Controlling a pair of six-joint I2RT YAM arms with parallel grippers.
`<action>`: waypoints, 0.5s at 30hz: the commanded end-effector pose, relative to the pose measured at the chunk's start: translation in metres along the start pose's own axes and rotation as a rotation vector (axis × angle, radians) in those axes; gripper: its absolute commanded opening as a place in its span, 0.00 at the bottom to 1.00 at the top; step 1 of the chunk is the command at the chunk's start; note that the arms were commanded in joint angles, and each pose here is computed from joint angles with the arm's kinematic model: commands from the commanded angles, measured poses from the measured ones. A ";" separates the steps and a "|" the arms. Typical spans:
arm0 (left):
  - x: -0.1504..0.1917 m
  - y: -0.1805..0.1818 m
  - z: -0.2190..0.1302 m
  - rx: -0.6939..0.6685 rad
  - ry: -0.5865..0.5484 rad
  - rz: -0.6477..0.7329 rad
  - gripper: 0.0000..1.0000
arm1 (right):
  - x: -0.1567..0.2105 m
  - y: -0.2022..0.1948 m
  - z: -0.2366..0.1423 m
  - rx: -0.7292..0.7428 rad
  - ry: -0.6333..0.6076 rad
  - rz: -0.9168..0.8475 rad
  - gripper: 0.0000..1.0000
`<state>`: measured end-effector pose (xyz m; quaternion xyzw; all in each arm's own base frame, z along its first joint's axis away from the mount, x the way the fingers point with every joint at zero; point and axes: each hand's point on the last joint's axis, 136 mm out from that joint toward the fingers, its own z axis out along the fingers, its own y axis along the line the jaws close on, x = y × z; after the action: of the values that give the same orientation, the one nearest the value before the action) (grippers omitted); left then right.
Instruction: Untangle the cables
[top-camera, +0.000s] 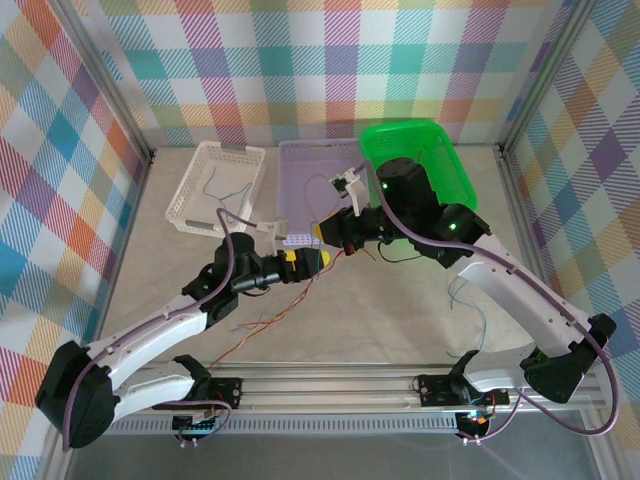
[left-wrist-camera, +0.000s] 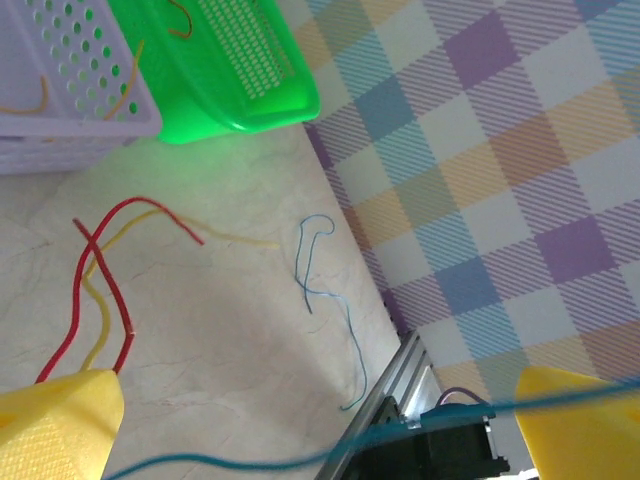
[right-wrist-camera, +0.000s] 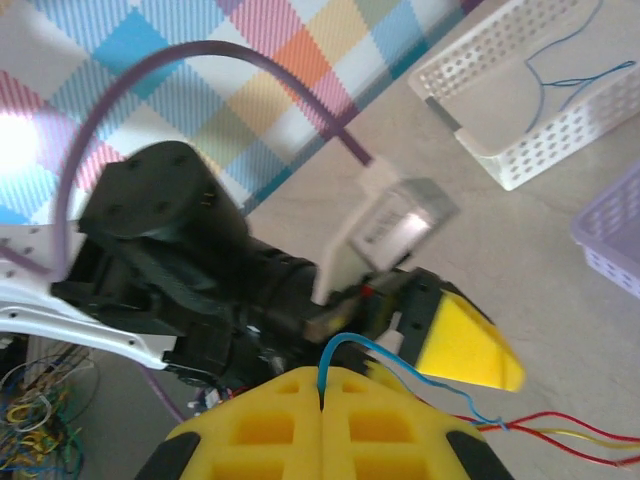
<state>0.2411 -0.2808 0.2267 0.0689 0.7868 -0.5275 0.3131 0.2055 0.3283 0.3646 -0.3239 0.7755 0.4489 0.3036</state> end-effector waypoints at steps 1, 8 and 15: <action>-0.011 -0.023 0.008 0.065 -0.012 0.083 0.98 | -0.003 0.021 0.000 -0.111 -0.008 -0.002 0.00; -0.017 -0.025 0.017 0.044 -0.024 0.100 0.03 | 0.003 0.016 -0.001 -0.092 -0.001 0.017 0.00; -0.031 -0.014 0.007 -0.078 -0.082 0.111 0.00 | 0.010 -0.007 -0.013 0.055 -0.055 0.041 0.08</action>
<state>0.2576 -0.2921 0.2353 0.0833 0.7914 -0.4995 0.3423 0.2012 0.3233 0.3506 -0.3071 0.7849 0.4523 0.2915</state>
